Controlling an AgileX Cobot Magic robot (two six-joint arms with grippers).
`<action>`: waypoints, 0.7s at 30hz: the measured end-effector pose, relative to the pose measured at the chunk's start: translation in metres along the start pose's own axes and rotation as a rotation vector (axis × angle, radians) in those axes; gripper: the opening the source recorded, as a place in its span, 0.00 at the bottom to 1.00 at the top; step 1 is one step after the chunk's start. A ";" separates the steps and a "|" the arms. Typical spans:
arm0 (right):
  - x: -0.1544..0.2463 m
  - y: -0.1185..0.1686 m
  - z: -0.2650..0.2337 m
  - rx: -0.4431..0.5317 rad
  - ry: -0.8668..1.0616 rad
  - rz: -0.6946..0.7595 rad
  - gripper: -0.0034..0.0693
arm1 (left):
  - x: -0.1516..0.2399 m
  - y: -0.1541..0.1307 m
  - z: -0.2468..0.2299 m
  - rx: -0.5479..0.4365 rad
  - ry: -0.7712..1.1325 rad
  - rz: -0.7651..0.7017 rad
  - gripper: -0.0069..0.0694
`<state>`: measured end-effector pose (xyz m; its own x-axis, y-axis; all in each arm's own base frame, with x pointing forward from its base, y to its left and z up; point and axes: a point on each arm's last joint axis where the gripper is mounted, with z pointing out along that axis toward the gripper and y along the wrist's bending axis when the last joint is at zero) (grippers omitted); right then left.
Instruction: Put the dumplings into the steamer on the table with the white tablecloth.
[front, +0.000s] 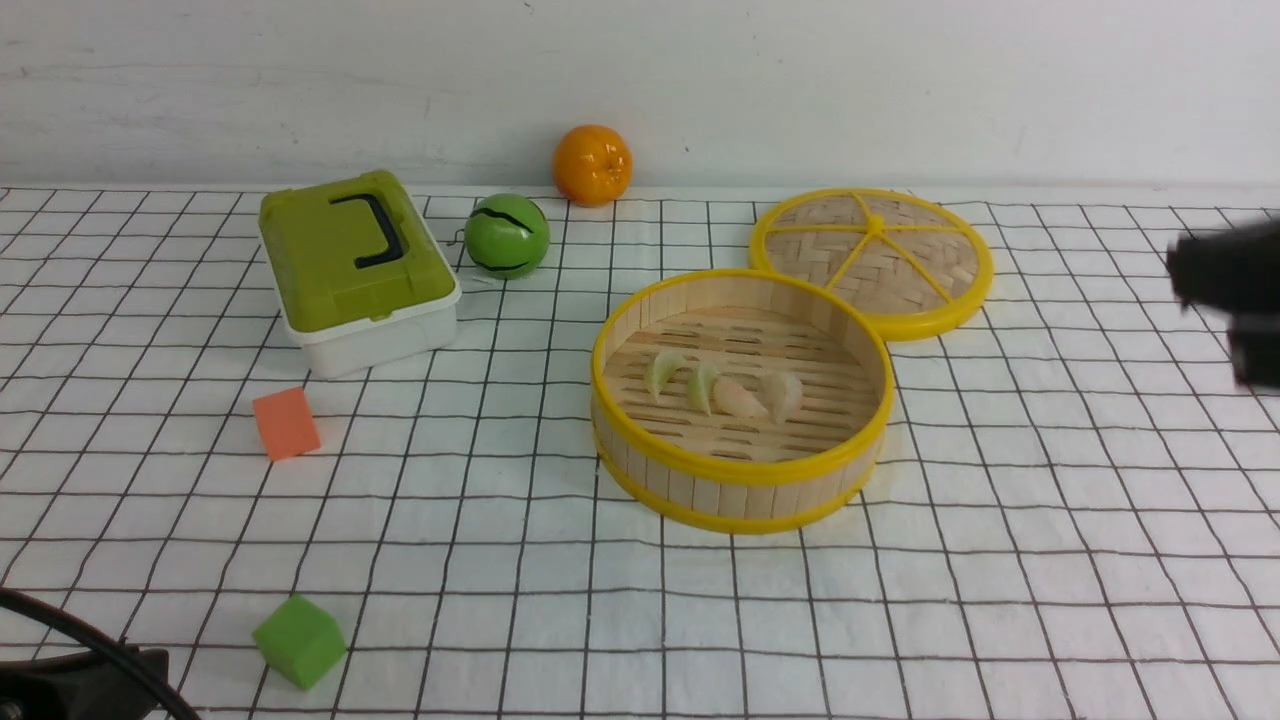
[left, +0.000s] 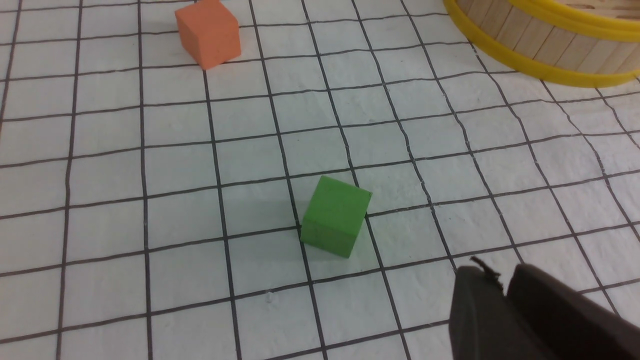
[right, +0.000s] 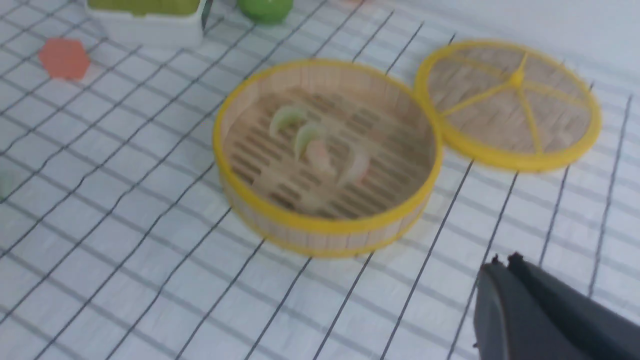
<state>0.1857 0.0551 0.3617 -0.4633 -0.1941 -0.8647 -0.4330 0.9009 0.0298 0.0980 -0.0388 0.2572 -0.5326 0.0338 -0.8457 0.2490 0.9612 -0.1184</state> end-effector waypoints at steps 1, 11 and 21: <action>0.013 0.002 0.000 -0.009 0.021 0.018 0.03 | 0.000 0.000 0.000 0.000 0.000 0.000 0.20; 0.112 0.006 0.004 0.029 0.236 -0.049 0.04 | 0.000 0.000 0.000 0.000 0.000 0.000 0.21; 0.135 0.000 -0.036 0.290 -0.068 -0.195 0.04 | 0.000 0.000 0.000 0.000 0.000 0.000 0.23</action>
<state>0.0960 0.0148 0.2631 -0.3364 -0.3557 -0.8719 -0.2661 0.9241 -0.2743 0.0980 -0.0388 0.2572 -0.5326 0.0338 -0.8457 0.2490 0.9612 -0.1184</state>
